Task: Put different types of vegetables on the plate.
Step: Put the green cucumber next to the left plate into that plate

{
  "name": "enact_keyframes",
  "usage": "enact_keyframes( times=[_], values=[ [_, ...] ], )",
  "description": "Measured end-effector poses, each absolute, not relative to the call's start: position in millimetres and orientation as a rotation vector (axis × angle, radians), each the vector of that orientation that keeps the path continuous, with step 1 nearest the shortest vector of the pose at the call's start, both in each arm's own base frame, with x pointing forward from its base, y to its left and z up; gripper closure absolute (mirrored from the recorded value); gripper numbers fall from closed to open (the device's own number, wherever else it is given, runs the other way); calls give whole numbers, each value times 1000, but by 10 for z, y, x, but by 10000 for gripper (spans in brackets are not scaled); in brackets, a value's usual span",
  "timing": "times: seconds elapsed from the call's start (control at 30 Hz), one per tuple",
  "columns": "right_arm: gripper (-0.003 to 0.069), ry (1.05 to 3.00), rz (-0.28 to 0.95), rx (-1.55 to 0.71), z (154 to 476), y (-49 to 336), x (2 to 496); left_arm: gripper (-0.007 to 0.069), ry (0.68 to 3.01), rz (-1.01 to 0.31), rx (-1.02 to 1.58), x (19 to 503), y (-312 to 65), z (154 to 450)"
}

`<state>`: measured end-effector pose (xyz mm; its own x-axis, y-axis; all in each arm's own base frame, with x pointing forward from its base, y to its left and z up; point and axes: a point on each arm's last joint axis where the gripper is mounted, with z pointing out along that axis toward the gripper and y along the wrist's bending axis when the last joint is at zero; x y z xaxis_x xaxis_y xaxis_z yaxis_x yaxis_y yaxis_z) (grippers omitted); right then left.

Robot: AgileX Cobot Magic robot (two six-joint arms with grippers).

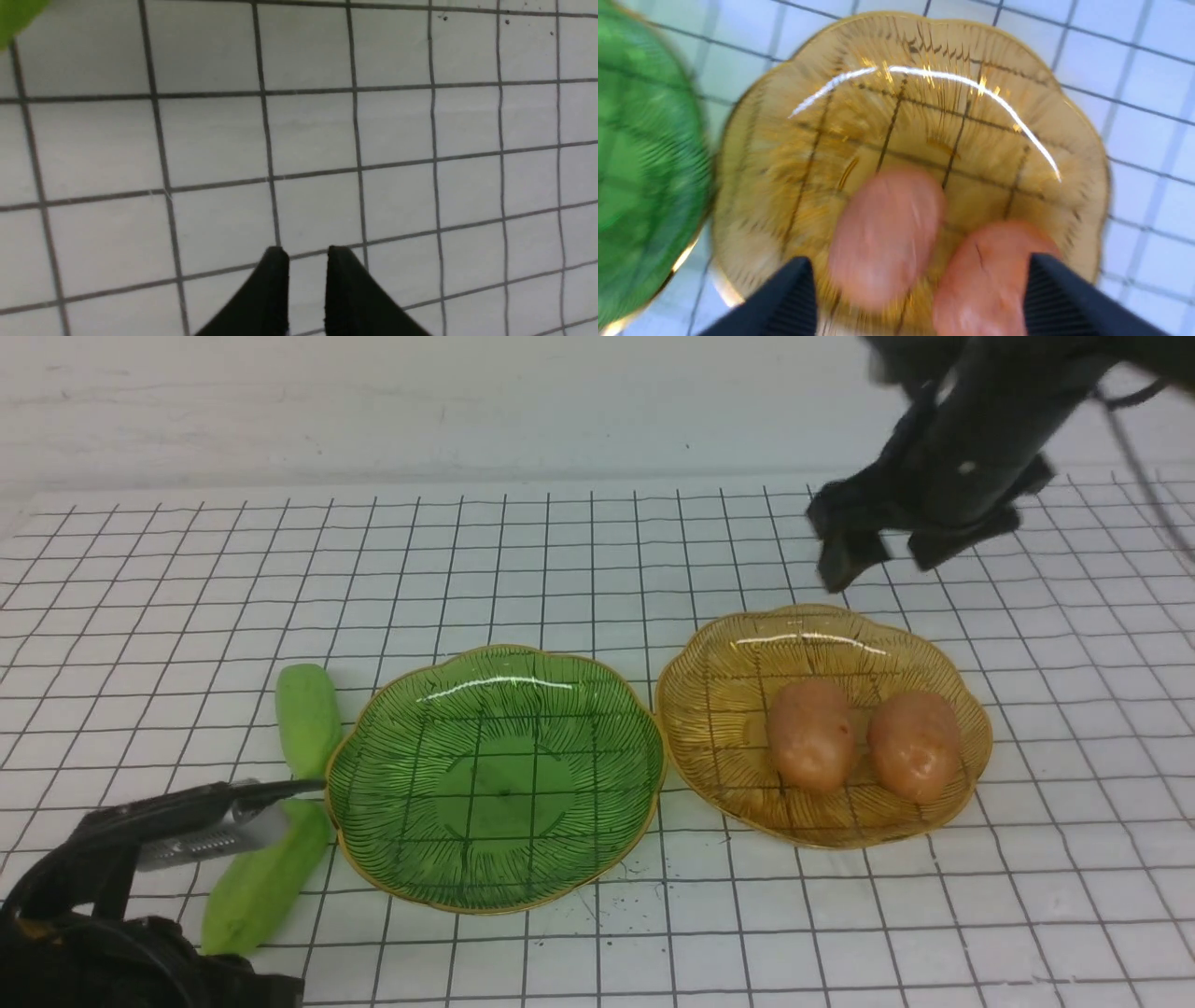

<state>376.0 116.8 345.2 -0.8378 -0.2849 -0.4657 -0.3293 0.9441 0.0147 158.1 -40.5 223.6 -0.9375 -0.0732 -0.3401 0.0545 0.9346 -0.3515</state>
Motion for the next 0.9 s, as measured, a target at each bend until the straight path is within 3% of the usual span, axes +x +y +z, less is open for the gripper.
enact_keyframes(
  times=[0.13, 0.17, 0.23, 0.4, 0.57, 0.9],
  values=[
    [348, 2597, 119, -459, 3699, 976, 3132, 389, 2615, -422, -99, 1759, -345, 2452],
    [366, 2609, 117, -461, 3667, 966, 3097, 389, 2611, -420, -100, 1762, -344, 2453],
    [483, 2622, 116, -464, 3649, 852, 2724, 319, 2548, -366, -126, 1848, -307, 2588],
    [641, 2658, 109, -470, 3441, 635, 2012, 174, 2549, -267, -119, 1971, -253, 2663],
    [671, 2601, 113, -460, 3214, 439, 1375, 97, 2695, -209, -95, 2167, -244, 2372],
    [673, 2357, 103, -471, 3086, 224, 711, 94, 2778, -102, 69, 2608, -232, 2005]
  ],
)
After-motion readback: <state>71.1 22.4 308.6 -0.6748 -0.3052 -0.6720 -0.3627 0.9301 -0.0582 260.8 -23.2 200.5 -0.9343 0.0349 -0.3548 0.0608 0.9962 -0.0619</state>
